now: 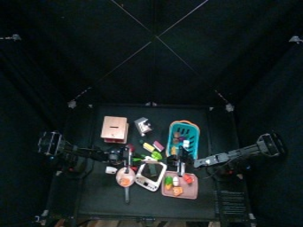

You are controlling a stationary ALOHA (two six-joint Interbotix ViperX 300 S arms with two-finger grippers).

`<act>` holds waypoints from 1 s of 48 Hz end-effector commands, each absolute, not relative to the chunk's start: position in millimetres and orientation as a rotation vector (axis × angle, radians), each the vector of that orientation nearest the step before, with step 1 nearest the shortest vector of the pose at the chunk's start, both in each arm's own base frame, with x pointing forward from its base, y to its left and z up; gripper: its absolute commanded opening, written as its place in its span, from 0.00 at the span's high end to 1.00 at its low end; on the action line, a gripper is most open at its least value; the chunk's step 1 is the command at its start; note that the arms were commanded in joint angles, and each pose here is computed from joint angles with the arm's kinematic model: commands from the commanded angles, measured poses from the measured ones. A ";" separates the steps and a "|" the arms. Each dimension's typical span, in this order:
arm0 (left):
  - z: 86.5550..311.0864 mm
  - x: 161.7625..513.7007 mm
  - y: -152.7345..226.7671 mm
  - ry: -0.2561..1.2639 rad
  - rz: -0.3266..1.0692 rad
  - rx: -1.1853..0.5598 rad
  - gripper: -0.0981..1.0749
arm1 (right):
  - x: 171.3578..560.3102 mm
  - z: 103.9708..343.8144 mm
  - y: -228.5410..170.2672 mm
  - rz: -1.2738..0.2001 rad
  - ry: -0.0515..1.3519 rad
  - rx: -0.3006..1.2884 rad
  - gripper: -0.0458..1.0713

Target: Grab cleaver with other hand

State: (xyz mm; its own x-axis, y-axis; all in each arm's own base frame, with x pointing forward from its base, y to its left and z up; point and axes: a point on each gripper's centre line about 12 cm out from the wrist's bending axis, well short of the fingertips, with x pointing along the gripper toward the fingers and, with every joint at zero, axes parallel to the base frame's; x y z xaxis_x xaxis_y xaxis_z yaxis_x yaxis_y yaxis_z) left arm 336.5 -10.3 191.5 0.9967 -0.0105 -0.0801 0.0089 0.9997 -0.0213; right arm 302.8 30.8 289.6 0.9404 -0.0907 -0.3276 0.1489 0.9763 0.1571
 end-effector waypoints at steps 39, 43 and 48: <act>210.7 329.0 -11.8 -0.053 -0.015 -0.021 0.66 | 299.8 271.2 32.7 -0.141 0.391 0.289 0.57; 211.9 328.2 -12.7 -0.058 -0.018 -0.021 0.66 | 299.8 270.8 34.3 -0.133 0.399 0.324 0.56; 211.0 327.0 -14.7 -0.055 -0.024 -0.021 0.66 | 298.7 269.7 34.7 -0.133 0.406 0.365 0.53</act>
State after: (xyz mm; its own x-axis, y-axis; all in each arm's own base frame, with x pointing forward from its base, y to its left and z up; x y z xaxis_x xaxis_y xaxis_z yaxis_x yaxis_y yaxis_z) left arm 326.5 -14.4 196.9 0.9997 -0.0241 -0.0035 0.0240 0.9995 -0.0187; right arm 297.9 33.8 263.2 0.9044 -0.0662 -0.4214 0.2001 0.9383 0.2821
